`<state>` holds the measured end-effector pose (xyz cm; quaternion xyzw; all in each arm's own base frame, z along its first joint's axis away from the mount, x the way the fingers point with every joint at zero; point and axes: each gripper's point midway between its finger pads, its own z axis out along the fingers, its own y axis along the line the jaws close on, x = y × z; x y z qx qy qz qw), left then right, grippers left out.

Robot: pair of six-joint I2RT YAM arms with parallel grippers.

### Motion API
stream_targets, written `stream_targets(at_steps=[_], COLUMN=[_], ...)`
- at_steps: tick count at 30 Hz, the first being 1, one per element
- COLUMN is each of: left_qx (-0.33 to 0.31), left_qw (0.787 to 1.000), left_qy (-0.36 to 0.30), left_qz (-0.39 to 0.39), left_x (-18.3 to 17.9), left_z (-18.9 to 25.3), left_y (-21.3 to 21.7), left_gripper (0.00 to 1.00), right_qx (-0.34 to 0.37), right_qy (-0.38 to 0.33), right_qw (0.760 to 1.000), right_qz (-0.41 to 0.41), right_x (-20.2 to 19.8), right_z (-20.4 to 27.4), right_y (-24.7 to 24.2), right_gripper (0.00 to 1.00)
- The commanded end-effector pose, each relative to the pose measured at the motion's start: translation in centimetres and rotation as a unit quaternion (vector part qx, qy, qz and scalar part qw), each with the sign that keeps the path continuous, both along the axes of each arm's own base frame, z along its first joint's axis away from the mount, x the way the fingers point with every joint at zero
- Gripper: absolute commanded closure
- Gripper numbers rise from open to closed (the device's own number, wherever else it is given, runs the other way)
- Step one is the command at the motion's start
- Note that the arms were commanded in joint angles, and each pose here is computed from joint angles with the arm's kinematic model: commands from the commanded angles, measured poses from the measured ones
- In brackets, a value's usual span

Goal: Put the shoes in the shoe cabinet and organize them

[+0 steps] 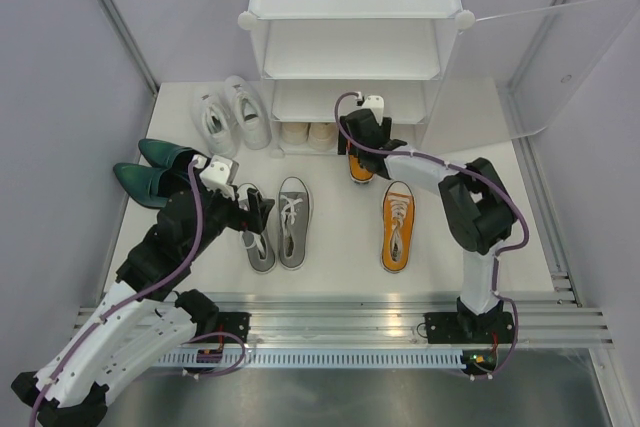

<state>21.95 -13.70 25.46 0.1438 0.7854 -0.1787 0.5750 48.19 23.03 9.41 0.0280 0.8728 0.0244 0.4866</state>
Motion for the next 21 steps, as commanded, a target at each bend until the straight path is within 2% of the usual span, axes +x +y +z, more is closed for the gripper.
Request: stream_targets(at_steps=[1,8,15,21], left_qx=[-0.011,-0.013,-0.012,-0.011], left_qw=[1.0,0.999,0.999,1.0], left_qy=[-0.021,-0.022,-0.021,-0.02], left_qz=[-0.017,-0.022,-0.022,-0.02], left_x=[-0.1,-0.2,-0.2,-0.1], left_z=[1.9,2.0,1.9,1.9], left_y=[-0.6,-0.7,-0.8,-0.7], left_gripper=[0.0,0.0,0.0,0.0], right_qx=[0.029,0.041,0.082,0.08], right_qy=[-0.026,-0.012,-0.008,0.013], right_qw=[0.999,0.998,0.994,0.993], right_qz=[0.014,0.038,0.076,0.086], right_x=[-0.8,-4.1,-6.9,-8.7], right_z=[2.9,2.4,3.2,1.3], right_y=[0.1,-0.6,0.3,1.1], right_gripper=[0.12,0.12,0.12,0.12])
